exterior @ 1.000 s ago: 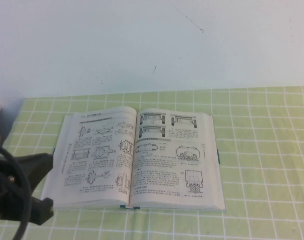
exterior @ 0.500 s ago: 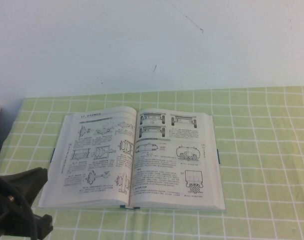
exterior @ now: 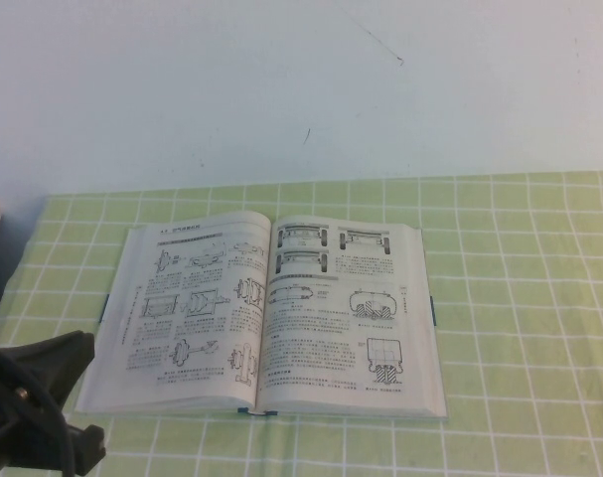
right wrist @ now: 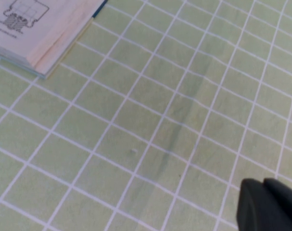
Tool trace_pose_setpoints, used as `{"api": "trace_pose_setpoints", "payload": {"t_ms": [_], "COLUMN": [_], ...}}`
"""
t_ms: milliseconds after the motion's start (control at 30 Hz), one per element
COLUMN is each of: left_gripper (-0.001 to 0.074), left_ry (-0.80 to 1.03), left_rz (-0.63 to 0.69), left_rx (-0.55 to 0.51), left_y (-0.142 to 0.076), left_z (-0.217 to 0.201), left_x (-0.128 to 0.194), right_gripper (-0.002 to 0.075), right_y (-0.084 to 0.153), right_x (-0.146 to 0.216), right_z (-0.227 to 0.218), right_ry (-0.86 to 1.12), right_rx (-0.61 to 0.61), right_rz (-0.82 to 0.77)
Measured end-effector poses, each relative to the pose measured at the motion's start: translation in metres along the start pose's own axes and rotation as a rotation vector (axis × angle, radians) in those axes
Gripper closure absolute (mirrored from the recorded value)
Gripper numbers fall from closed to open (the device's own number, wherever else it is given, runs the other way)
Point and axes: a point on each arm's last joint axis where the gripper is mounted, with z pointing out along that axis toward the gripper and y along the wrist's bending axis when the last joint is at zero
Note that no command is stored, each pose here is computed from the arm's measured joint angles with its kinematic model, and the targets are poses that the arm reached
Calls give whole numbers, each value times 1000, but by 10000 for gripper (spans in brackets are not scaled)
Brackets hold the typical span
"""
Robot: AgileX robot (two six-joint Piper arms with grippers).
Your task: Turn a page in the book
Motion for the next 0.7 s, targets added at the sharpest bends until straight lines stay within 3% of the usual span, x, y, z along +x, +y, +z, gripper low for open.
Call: {"api": "trace_pose_setpoints", "payload": {"t_ms": [500,700], "left_gripper": [738,738], "left_ry": [-15,-120], "left_rz": [2,0], "left_rx": [-5,-78], "left_y": [1,11], "left_z": [-1,-21], "left_x": [3,23], "right_gripper": [727,727], "right_y": [0,0], "right_x": [2,2], "right_z": [0,0], "right_ry": [18,18], "right_rx": [-5,-5], "right_rz": [0,0]}}
